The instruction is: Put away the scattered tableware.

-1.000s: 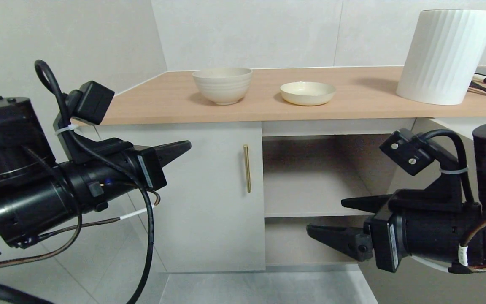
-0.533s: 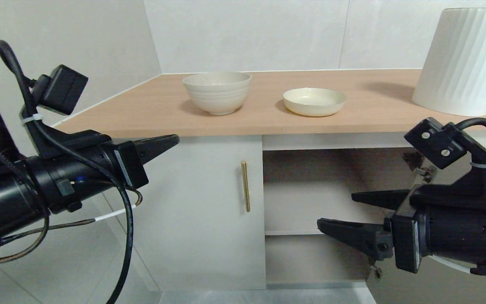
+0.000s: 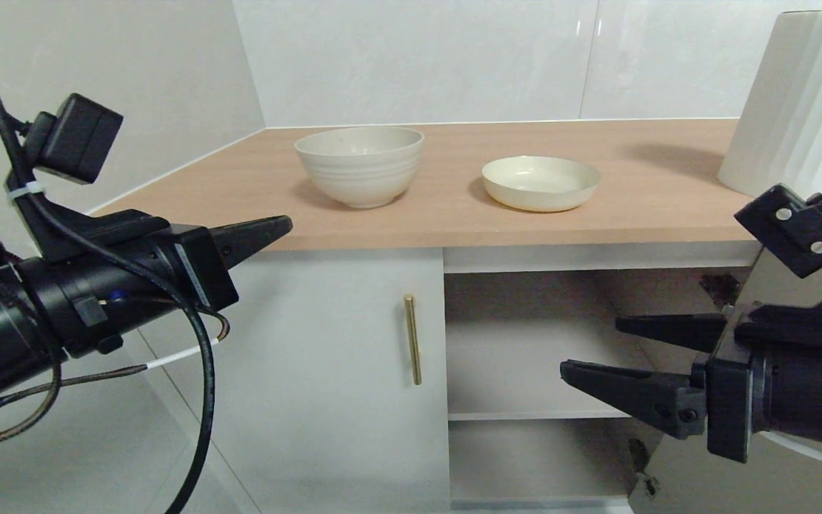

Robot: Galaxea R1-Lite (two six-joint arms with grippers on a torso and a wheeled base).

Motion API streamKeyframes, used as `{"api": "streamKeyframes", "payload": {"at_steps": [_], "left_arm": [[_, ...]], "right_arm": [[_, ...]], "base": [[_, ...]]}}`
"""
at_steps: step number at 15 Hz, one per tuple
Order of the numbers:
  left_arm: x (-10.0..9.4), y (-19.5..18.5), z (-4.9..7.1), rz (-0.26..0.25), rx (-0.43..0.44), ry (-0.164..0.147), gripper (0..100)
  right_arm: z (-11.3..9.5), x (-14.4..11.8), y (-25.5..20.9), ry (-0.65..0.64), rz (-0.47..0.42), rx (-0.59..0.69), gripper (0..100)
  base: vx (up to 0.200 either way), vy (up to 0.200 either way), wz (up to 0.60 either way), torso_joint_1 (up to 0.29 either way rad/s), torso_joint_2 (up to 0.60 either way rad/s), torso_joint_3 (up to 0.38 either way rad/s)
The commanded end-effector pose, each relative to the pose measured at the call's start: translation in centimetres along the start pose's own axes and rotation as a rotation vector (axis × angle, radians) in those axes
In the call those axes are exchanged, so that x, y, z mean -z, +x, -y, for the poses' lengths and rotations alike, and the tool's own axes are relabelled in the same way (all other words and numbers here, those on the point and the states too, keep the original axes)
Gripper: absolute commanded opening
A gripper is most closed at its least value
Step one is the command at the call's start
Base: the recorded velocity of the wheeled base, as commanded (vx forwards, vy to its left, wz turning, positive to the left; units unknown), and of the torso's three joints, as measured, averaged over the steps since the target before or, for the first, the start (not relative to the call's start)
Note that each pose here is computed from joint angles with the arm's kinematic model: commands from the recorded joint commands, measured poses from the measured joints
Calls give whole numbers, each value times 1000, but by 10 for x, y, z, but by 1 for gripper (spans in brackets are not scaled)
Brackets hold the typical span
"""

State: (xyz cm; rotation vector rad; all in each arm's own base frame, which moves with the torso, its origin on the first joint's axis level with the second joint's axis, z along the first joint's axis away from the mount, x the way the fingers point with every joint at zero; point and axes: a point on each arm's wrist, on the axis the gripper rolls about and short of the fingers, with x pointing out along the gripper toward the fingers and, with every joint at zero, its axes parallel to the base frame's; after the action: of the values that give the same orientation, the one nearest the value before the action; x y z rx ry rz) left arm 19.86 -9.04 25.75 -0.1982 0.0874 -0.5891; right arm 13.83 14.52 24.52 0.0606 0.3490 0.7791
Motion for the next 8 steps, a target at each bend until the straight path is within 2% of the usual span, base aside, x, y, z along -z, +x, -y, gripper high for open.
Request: {"api": "streamKeyframes", "payload": {"at_steps": [1,2,5,8], "left_arm": [[-1,0,0,5,-1,-2,0],[-1,1,0,3,-1,-2,0],[-2,0,0,6,-1,-3,0],[0,2,0,0,-2,-6,0]], "right_arm": [[-1,-3,-7,-11,24,-6,100],[-1,-4,-12,-31,39,-8,100],[-1,-4,-19,-51,54,-12,100],[-1,-2,-18,-56,49,-12,100]], "base": [[0,0,0,0,0,0],[0,0,0,0,0,0],[0,0,0,14,-188,-274],[0,0,0,59,-484,-354]]}}
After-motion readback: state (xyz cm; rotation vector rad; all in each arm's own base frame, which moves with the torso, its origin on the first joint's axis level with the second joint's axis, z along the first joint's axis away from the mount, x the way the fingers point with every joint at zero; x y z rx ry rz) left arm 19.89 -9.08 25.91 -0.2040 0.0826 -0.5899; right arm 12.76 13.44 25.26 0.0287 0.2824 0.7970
